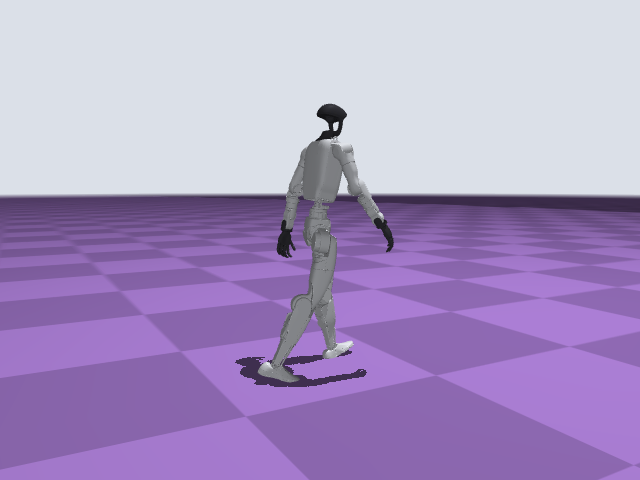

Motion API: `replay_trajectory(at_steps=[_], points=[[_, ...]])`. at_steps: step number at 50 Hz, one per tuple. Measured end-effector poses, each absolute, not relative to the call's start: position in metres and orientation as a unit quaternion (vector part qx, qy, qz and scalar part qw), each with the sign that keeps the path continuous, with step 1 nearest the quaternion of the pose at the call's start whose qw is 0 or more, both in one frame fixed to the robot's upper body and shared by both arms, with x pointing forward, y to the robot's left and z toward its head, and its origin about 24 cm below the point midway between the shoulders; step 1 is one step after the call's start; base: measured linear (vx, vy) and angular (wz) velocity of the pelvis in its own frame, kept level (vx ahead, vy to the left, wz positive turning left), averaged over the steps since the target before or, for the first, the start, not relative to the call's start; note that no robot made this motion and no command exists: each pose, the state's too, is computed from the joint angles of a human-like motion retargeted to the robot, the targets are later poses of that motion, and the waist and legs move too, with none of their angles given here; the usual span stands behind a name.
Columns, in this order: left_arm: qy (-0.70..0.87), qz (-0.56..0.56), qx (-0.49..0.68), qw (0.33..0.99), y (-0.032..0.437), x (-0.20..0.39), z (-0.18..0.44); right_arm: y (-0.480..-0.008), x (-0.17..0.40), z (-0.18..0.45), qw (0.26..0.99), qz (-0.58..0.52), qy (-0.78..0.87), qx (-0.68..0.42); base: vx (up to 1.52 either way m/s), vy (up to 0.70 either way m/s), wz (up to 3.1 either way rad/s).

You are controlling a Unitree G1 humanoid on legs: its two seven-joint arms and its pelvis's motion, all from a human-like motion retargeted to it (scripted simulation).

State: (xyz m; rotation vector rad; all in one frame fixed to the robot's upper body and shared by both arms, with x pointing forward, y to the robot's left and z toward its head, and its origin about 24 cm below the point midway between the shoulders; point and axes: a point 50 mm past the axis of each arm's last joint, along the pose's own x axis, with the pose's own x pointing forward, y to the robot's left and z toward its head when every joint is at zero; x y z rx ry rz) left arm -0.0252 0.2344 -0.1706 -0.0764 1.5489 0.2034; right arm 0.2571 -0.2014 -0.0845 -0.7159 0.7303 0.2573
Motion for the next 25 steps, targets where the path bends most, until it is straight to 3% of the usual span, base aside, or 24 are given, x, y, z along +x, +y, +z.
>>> replay_trajectory(at_steps=[5, 13, 19, 25], points=[[0.662, 0.029, 0.021, 0.749, 0.234, 0.044, -0.170, -0.210, 0.170, -0.138, 0.809, 0.136, 0.485, -0.303, 0.74, 0.33, 0.37], [0.473, 0.024, 0.110, 0.874, 0.231, 0.223, -0.111, -0.225, 0.059, -0.170, 0.710, 0.130, 0.644, -0.253, 0.59, 0.23, 0.64], [0.285, -0.009, 0.091, 0.954, 0.212, 0.327, -0.022, -0.231, 0.029, -0.172, 0.687, 0.136, 0.676, -0.228, 0.55, 0.09, 0.92], [0.131, -0.015, 0.088, 0.987, 0.203, 0.373, 0.056, -0.224, 0.033, -0.173, 0.702, 0.126, 0.671, -0.204, 0.62, -0.05, 0.79]])
